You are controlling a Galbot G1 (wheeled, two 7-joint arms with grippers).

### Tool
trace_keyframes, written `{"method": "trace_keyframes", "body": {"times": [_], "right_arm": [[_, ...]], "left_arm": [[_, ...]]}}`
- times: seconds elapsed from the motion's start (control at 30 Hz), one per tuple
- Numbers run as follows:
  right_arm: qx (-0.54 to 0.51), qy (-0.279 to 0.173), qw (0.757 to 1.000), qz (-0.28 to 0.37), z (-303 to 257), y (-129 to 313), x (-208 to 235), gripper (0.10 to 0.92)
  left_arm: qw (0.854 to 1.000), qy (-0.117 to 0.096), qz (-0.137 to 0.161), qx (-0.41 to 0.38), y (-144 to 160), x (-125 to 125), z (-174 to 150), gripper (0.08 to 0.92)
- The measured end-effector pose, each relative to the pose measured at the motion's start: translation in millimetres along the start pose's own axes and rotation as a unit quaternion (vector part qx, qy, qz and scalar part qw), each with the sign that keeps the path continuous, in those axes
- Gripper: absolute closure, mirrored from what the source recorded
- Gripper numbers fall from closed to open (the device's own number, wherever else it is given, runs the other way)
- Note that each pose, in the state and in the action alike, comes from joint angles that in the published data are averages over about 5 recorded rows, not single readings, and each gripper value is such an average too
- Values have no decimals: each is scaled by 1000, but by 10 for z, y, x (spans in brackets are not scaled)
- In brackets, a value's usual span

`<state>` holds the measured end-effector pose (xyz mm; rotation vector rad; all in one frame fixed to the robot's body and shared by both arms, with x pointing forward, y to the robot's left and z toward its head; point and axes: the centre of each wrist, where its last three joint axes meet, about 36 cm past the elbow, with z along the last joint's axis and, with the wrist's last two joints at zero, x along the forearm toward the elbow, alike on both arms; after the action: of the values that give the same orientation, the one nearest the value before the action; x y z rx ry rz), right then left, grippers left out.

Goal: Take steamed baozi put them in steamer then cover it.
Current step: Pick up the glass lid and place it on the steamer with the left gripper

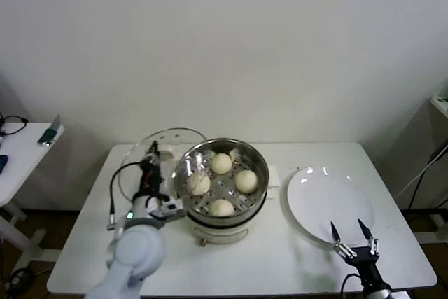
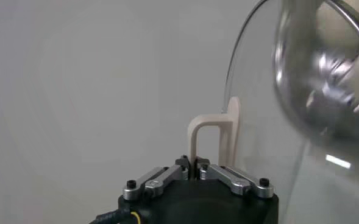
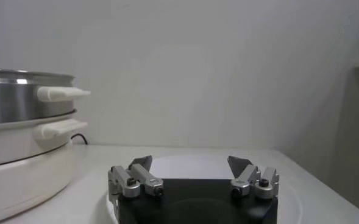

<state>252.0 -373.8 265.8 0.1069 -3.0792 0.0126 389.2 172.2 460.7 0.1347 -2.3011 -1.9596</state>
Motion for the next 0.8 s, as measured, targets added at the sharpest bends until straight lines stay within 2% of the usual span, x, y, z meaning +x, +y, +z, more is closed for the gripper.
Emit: {"method": "trace_keyframes", "body": {"times": [0.17,0.47,0.8], "right_arm": [[0,-5,1000,0,-4,-11,-27,200],[-1,-11,1000,1,11,-8,-29,200],[-4,-17,1000,5,21,-1,-23,200]], "left_arm": [[1000,-16,12,5,-79,71,-338,856],[999,-38,9,8,-165,141,-896,856],[999,-45,13,-1,-320,219,-1260,856]]}}
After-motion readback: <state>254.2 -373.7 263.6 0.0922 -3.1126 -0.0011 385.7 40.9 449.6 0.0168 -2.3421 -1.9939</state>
